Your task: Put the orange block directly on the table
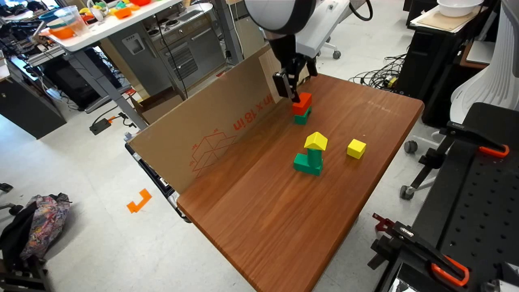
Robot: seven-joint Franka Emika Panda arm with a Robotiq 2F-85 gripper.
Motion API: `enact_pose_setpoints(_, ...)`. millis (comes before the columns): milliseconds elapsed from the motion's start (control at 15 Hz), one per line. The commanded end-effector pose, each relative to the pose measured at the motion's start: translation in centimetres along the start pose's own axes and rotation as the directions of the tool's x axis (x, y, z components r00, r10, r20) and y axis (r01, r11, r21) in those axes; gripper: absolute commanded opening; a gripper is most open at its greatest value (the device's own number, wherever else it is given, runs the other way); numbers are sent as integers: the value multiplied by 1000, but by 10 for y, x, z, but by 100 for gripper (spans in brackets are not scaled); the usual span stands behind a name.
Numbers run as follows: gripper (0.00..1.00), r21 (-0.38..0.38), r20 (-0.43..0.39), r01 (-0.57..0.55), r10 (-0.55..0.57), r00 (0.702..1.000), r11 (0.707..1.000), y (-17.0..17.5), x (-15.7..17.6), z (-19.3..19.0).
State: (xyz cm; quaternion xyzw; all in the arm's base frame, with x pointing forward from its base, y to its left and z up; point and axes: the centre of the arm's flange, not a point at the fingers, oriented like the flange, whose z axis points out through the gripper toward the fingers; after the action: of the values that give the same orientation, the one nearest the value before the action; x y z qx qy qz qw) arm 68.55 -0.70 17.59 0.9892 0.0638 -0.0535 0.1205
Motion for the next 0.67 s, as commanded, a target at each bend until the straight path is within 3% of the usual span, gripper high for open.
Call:
enact_pose_setpoints(0, 100, 38, -22, 66, -65, 998, 997, -4, 13, 6)
enact_pose_setpoints(600, 100, 70, 2, 125, -126, 992, 990, -14, 16, 28)
